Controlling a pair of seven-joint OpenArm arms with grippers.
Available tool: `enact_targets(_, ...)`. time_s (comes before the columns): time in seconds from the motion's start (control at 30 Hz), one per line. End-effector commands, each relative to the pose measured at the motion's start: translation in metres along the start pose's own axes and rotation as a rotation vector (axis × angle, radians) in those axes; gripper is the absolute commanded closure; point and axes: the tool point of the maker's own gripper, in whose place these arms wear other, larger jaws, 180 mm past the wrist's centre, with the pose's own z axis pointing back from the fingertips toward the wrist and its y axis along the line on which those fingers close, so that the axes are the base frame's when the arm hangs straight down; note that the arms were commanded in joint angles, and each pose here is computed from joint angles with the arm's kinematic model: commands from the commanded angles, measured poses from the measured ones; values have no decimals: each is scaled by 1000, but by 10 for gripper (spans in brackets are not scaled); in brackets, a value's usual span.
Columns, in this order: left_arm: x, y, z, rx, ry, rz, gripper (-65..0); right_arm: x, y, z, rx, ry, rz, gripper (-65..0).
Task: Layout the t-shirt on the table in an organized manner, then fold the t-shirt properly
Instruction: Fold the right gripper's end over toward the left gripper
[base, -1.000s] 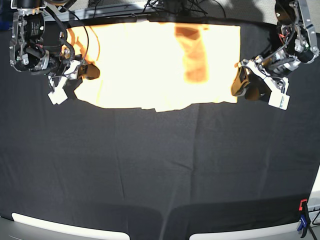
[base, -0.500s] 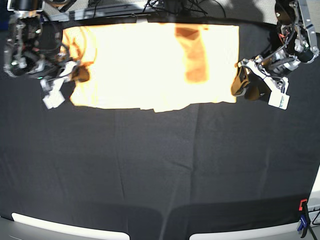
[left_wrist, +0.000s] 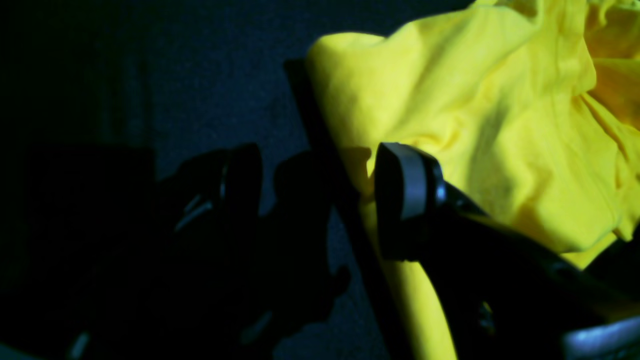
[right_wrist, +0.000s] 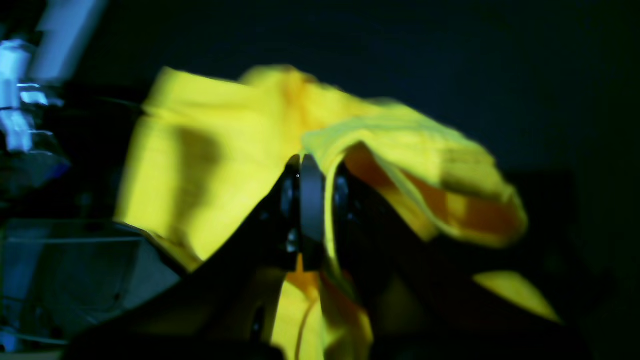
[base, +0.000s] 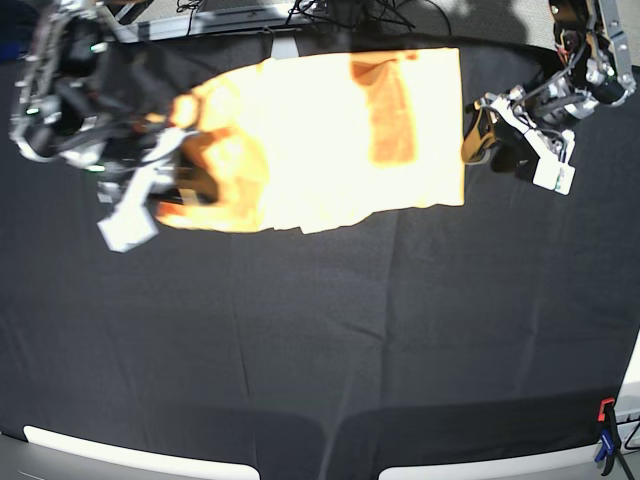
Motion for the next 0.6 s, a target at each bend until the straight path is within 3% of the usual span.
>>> enact_targets(0.0, 11, -1, 3, -11, -41, -13, -335, 17, 17, -3, 44, -59, 24, 0)
enact_targets(0.23, -5, -3, 8, -8, -9, 5, -335, 24, 93, -57, 196, -73, 15, 0)
enact_targets(0.37, -13, -4, 10, -7, 8, 15, -335, 40, 124, -81, 214, -134, 1, 0)
enact_targets(0.57, -27, -5, 15, -5, 37, 32, -335, 49, 170, -107, 248, -135, 57, 0)
